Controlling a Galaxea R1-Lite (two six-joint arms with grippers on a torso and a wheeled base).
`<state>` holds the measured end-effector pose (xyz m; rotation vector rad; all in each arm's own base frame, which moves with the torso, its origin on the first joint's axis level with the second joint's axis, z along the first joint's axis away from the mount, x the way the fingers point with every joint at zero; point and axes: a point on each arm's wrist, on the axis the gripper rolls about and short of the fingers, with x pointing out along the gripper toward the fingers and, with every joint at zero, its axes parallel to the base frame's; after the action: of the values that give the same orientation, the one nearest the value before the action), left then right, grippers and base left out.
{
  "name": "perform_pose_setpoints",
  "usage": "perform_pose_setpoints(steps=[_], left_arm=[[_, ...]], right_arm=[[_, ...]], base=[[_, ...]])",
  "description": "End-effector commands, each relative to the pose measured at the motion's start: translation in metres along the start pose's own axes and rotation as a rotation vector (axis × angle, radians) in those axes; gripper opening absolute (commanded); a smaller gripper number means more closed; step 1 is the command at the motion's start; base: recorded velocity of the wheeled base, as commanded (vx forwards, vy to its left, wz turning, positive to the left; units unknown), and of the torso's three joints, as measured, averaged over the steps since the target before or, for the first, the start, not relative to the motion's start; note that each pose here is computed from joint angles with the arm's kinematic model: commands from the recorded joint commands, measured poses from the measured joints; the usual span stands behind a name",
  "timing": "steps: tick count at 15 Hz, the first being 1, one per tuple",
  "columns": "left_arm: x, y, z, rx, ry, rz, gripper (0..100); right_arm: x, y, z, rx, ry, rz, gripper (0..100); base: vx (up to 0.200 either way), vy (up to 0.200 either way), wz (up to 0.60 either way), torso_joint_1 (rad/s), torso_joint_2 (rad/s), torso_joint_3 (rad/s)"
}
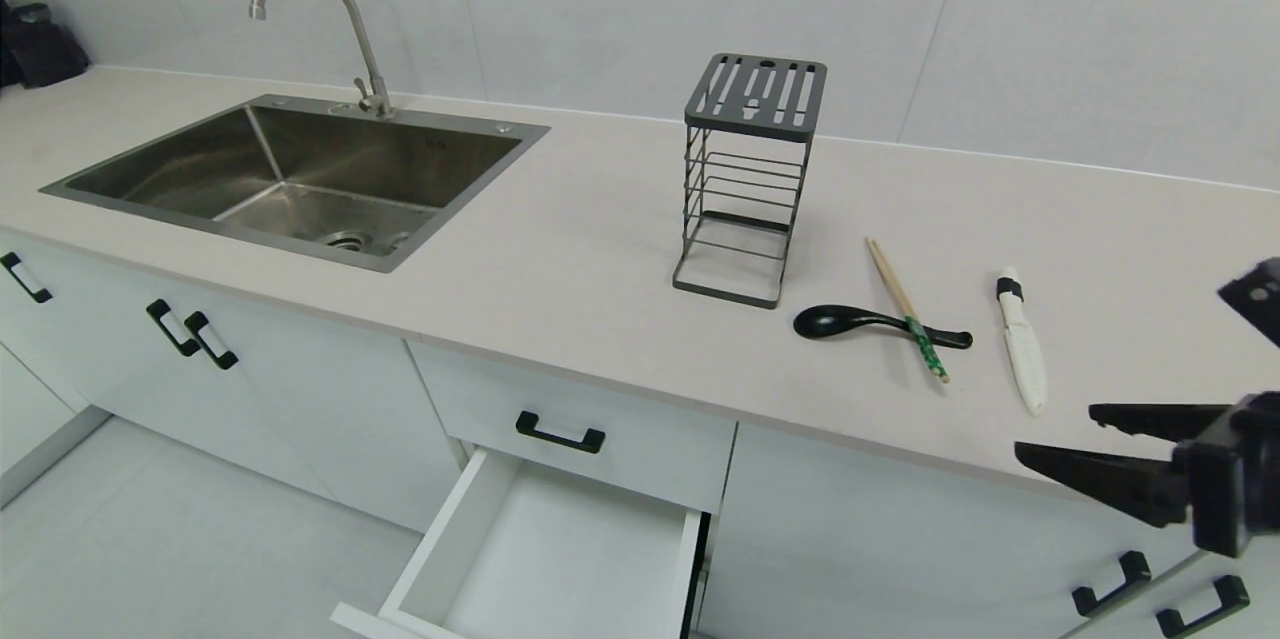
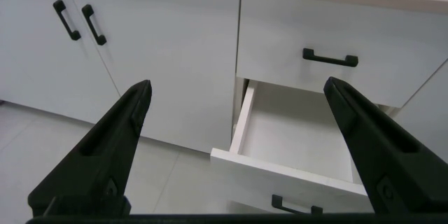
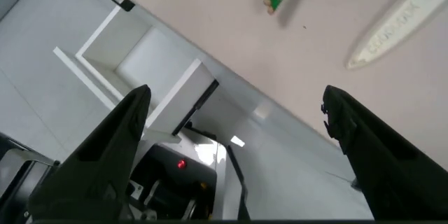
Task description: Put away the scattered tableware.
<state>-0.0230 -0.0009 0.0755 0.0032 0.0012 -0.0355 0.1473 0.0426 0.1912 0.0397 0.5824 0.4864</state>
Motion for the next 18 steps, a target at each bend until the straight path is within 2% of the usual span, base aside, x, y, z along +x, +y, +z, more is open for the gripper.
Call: perform_pose_setpoints(steps=[1,4,9,14,18], left_arm=[[0.000,0.000,0.000,0.001,0.002,0.000,100],[0.000,0.000,0.000,0.001,0.002,0.000,100],[0.000,0.000,0.000,0.000,0.002,0.000,100],[0.000,0.000,0.000,0.000,0.002,0.000,100],[0.000,0.000,0.000,0.000,0.002,0.000,100]], right_arm=[[0.038,0.007,0.009,0.019,0.066,-0.003,100],[0.050,0.022,0.007,0.131,0.083,-0.081,100],[0.068,0.018,0.020,0.152,0.079,-0.156,100],[0.091,0.014,0.028,0.152,0.104,-0.176,100],[0.118,-0.003,0.036,0.132,0.080,-0.240,100]], base=[[0.000,0.000,0.00,0.000,0.00,0.000],[0.000,0.000,0.00,0.000,0.00,0.000],[0.000,0.000,0.00,0.000,0.00,0.000],[0.000,0.000,0.00,0.000,0.00,0.000],[0.000,0.000,0.00,0.000,0.00,0.000]])
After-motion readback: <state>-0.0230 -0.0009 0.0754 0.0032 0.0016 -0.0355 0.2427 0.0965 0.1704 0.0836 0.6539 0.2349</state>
